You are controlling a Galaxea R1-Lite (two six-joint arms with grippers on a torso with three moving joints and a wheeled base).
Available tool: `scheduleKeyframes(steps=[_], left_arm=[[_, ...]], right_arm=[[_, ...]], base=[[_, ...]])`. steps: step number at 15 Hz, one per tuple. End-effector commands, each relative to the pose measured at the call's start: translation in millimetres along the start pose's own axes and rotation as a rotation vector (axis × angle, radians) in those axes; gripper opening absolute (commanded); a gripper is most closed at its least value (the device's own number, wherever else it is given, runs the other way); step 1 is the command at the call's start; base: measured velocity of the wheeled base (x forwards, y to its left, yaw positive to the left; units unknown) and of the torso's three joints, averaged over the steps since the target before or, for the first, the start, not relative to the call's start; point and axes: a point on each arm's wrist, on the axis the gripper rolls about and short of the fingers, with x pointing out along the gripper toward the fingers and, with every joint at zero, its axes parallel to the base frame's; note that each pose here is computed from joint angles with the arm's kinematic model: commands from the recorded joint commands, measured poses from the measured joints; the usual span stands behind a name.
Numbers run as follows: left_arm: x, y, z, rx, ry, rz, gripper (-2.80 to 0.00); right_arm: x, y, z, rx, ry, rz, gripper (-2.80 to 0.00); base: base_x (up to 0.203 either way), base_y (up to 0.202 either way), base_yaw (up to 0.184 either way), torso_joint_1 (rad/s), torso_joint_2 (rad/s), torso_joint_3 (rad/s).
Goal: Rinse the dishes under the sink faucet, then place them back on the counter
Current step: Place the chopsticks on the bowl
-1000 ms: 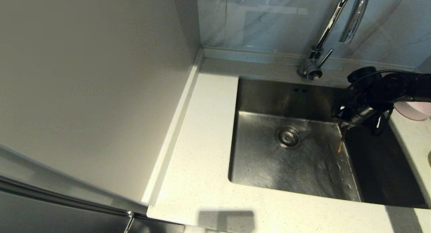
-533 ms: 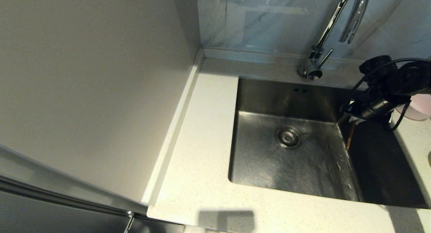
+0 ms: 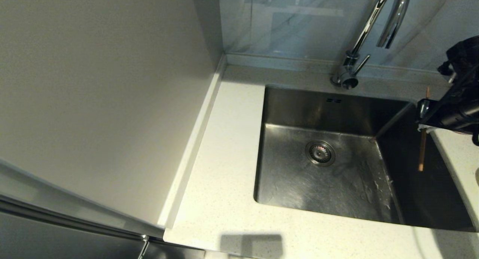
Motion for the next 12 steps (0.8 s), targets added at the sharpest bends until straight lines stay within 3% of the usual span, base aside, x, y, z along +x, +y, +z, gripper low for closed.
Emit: scheduleKeyframes(steps=[1, 4, 6, 12], left_arm=[[-0.2, 0.0, 0.0, 0.000, -0.003, 0.000, -2.80], [-0.2, 0.0, 0.0, 0.000, -0.003, 0.000, -2.80], [-0.2, 0.0, 0.0, 0.000, -0.003, 0.000, -2.80], [-0.2, 0.0, 0.0, 0.000, -0.003, 0.000, -2.80]], right_arm=[[-42.3, -19.6, 0.6, -0.165, -0.083, -0.004, -2.80], [-44.8, -44.0, 12.5, -0.392, -0.119, -0.088, -2.80], [-32.8, -59.4, 22.8, -0.490, -0.137, -0.153, -2.80], [-11.7, -86.7, 26.4, -0.582, -0.080, -0.250, -2.80]], base=[[0.000, 0.000, 0.000, 0.000, 0.00, 0.000], [0.000, 0.000, 0.000, 0.000, 0.00, 0.000], [0.000, 0.000, 0.000, 0.000, 0.00, 0.000], [0.000, 0.000, 0.000, 0.000, 0.00, 0.000]])
